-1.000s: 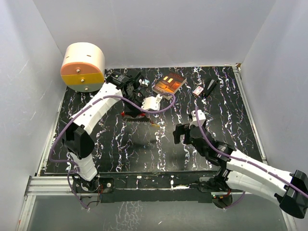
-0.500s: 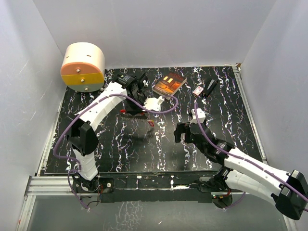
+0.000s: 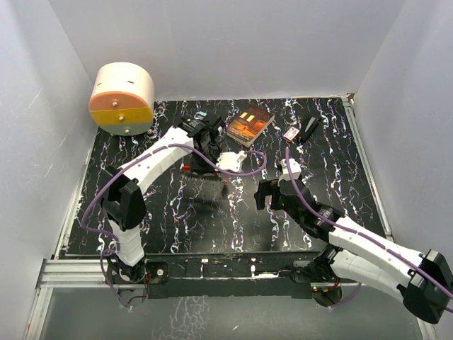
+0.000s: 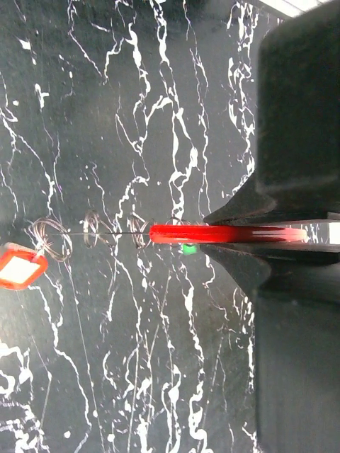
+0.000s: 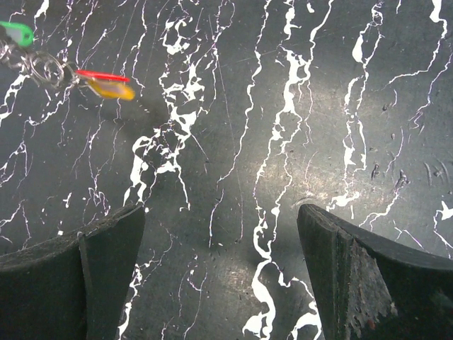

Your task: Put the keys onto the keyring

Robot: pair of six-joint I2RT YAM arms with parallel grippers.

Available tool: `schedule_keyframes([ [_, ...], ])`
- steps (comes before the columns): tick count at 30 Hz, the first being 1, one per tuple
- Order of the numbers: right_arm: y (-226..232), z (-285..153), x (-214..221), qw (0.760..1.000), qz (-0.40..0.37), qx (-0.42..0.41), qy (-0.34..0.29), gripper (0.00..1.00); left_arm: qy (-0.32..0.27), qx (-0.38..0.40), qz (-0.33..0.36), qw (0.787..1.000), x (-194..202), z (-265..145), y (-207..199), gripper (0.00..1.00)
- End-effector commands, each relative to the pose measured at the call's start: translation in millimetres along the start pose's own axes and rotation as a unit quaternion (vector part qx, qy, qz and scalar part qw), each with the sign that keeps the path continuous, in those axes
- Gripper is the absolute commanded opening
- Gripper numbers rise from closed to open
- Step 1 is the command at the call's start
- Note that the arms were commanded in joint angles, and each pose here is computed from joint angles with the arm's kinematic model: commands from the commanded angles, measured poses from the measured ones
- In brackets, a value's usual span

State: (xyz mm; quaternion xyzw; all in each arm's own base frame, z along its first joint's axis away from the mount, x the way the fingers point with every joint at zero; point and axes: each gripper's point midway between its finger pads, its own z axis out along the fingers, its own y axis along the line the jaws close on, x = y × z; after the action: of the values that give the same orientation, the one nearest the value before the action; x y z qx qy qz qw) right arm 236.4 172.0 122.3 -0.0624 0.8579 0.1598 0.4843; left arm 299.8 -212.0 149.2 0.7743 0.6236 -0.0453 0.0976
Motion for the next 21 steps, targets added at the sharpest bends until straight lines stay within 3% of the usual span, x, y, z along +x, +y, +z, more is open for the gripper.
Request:
schedule_keyframes([
  [1,15,-5,-35,0.998,0.022,-0.027,-0.047,0.98,-0.006,0.011,-0.004,1.0,-9,1,-14,0.04],
  [10,21,-19,-31,0.997,0.04,-0.052,-0.037,0.98,-0.019,0.05,-0.054,0.997,-21,1,-38,0.26],
  [12,20,-21,-30,0.997,0.048,-0.05,-0.03,0.98,-0.025,0.062,-0.071,0.995,-24,3,-44,0.4],
  [15,17,-22,-25,0.998,0.054,-0.036,-0.009,0.98,-0.043,0.074,-0.092,0.992,-32,2,-50,0.46],
  [20,8,-22,-27,0.995,0.099,0.006,-0.007,0.98,-0.079,-0.009,-0.126,0.989,-44,-22,-25,0.51],
  [21,8,-22,-28,0.994,0.105,0.008,-0.008,0.99,-0.084,-0.041,-0.138,0.986,-44,-28,-17,0.62],
])
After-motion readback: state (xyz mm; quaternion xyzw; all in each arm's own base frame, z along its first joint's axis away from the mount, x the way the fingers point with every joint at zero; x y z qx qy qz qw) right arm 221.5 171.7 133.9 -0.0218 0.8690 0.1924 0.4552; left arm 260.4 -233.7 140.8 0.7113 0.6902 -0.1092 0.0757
